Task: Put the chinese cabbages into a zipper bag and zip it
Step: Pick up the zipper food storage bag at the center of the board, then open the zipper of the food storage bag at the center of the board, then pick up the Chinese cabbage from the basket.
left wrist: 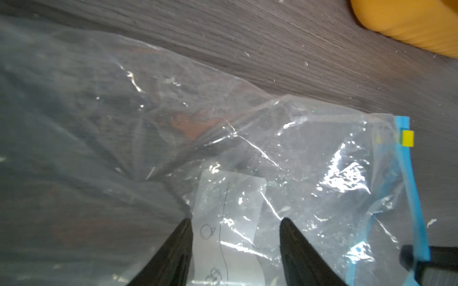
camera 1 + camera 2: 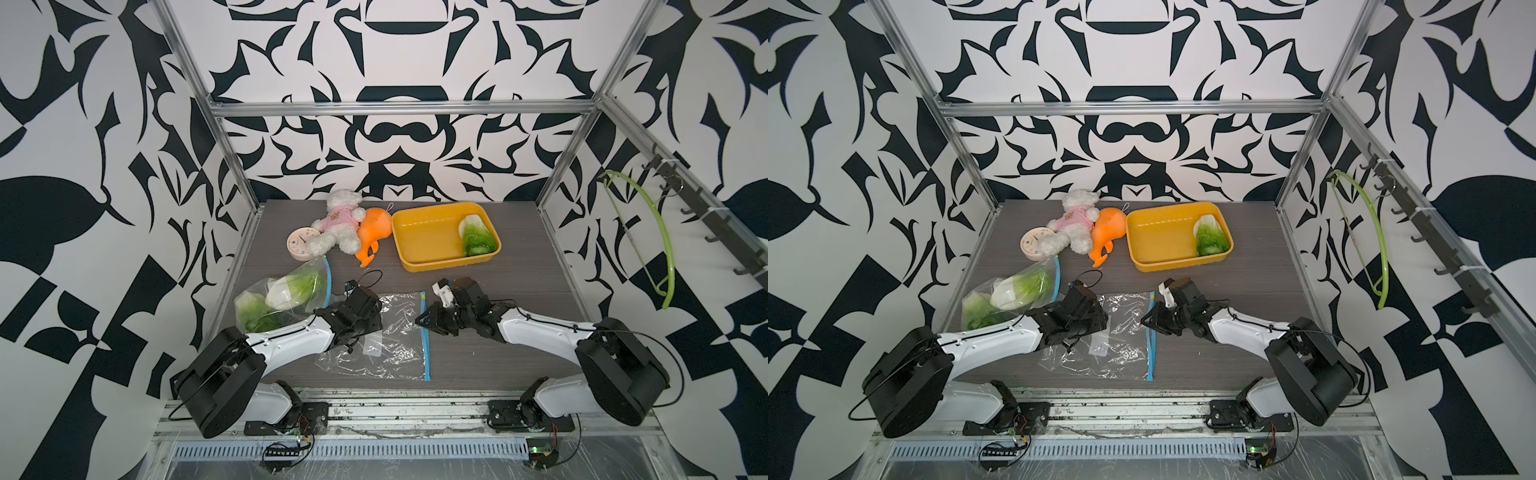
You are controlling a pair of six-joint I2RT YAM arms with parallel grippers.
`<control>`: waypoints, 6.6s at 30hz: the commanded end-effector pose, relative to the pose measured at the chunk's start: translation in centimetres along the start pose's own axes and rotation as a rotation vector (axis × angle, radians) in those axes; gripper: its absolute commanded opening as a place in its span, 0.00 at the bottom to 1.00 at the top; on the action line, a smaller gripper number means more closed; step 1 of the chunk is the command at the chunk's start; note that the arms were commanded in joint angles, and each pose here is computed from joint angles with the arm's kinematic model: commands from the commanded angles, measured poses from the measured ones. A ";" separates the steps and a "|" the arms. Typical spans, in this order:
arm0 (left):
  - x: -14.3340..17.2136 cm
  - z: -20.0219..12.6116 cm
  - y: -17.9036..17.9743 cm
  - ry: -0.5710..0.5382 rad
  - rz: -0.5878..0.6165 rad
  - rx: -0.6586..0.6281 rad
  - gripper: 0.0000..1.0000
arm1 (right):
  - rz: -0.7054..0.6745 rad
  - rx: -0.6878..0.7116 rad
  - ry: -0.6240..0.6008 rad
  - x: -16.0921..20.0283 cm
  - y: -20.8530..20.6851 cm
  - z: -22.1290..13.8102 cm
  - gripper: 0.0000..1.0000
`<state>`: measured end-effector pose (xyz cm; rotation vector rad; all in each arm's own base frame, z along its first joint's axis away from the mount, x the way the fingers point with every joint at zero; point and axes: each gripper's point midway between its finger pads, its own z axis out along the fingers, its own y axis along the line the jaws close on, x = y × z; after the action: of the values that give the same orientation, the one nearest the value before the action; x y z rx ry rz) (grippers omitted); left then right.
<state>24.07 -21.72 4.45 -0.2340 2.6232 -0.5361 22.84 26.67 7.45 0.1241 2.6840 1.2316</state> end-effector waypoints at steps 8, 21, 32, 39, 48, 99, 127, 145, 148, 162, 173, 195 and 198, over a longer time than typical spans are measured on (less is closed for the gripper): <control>-0.9 -2.5 -0.7 -0.021 0.008 -0.003 0.59 | -0.052 -0.105 -0.084 -1.4 4.9 -2.0 0.00; 2.7 -11.6 -10.3 -0.124 0.242 0.129 0.64 | -0.006 -0.162 -0.200 -1.7 9.9 -4.9 0.00; 5.0 -11.6 -13.4 -0.138 0.240 0.226 0.63 | 0.019 -0.236 -0.250 -0.5 12.9 -6.3 0.00; 4.0 -11.1 -12.8 -0.211 0.234 0.201 0.56 | 0.029 -0.281 -0.260 0.4 14.0 -6.5 0.00; 2.4 -10.6 -12.2 -0.259 0.225 0.163 0.36 | 0.027 -0.279 -0.260 0.6 14.2 -6.1 0.00; -6.3 -20.4 -11.8 -0.457 0.476 -0.003 0.00 | -0.341 0.435 -0.286 -1.7 6.3 -10.8 0.46; -7.1 -21.7 -13.0 -0.467 0.517 0.004 0.00 | -0.324 0.366 -0.336 -4.2 6.4 -9.7 0.57; -7.5 -20.3 -13.1 -0.453 0.514 0.048 0.00 | -0.358 0.218 -0.317 -3.5 9.8 -10.5 0.59; -7.5 -19.7 -12.6 -0.431 0.499 0.028 0.00 | -0.365 0.213 -0.325 -3.5 10.2 -11.0 0.59; -7.2 -16.3 -13.7 -0.378 0.489 0.021 0.00 | -0.451 0.165 -0.396 -3.7 12.8 -15.1 0.61; -7.9 -14.9 -13.1 -0.360 0.447 0.034 0.00 | -0.374 0.151 -0.535 -7.3 12.5 -19.2 0.63; -7.3 -13.1 -13.8 -0.307 0.445 0.083 0.00 | 0.266 0.128 -0.735 -22.5 -2.0 -18.5 0.79; -7.3 -13.0 -13.7 -0.307 0.446 0.081 0.00 | 0.309 0.137 -0.712 -23.6 -3.1 -17.1 0.80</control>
<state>25.53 -28.26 23.12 0.2777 2.2661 -0.3832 40.58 8.06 17.76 0.8338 2.2214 0.7797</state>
